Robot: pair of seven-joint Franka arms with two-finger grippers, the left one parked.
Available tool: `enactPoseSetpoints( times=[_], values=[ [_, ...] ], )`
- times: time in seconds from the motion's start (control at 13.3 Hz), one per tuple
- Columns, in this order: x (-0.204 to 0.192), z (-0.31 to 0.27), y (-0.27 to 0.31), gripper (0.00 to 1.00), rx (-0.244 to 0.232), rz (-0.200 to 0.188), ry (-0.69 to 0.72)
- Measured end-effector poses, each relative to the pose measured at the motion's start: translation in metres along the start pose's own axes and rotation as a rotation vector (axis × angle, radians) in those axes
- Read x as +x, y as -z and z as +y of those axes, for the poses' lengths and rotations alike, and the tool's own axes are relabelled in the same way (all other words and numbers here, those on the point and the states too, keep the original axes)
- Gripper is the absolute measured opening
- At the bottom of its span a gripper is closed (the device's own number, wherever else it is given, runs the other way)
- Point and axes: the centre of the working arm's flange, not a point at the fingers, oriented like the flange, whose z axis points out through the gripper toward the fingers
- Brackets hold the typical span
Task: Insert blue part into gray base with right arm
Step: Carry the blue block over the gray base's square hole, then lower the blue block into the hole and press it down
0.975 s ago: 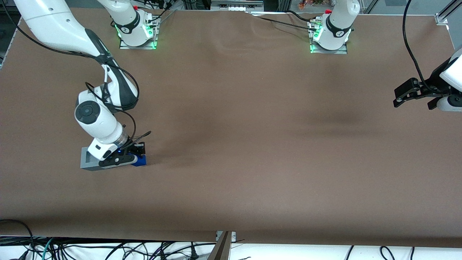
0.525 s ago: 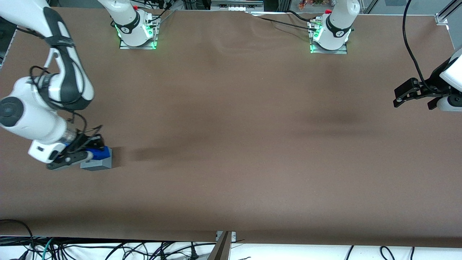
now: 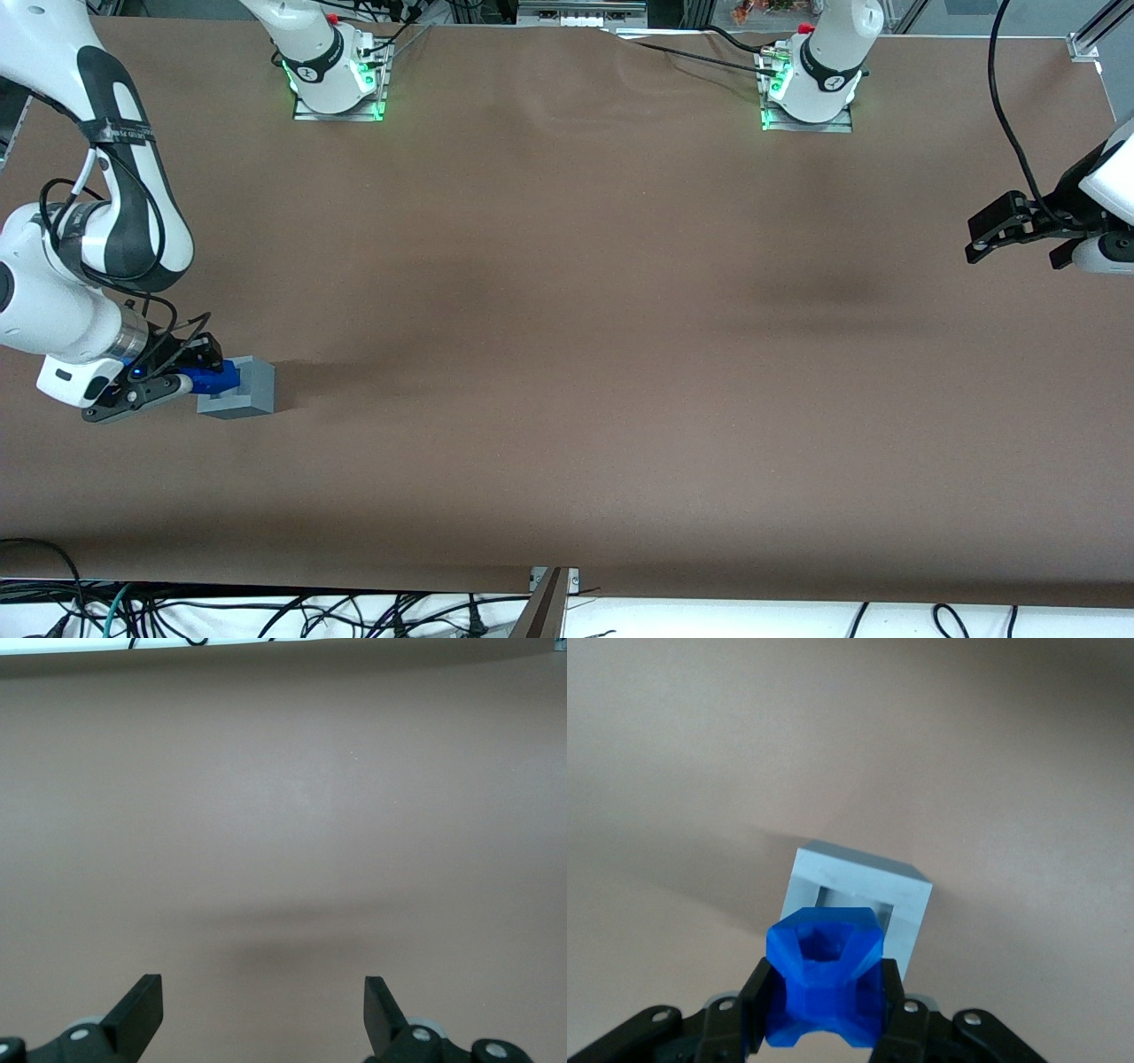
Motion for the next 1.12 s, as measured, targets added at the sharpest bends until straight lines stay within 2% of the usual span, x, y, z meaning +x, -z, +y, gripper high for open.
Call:
enactPoseSetpoints(
  times=[0.45,1.12],
  values=[
    [-0.002,0.007,-0.006,0.51,0.018,0.011,-0.071],
    [-0.006,0.013,-0.007,0.51,0.016,0.007,-0.223]
  ],
)
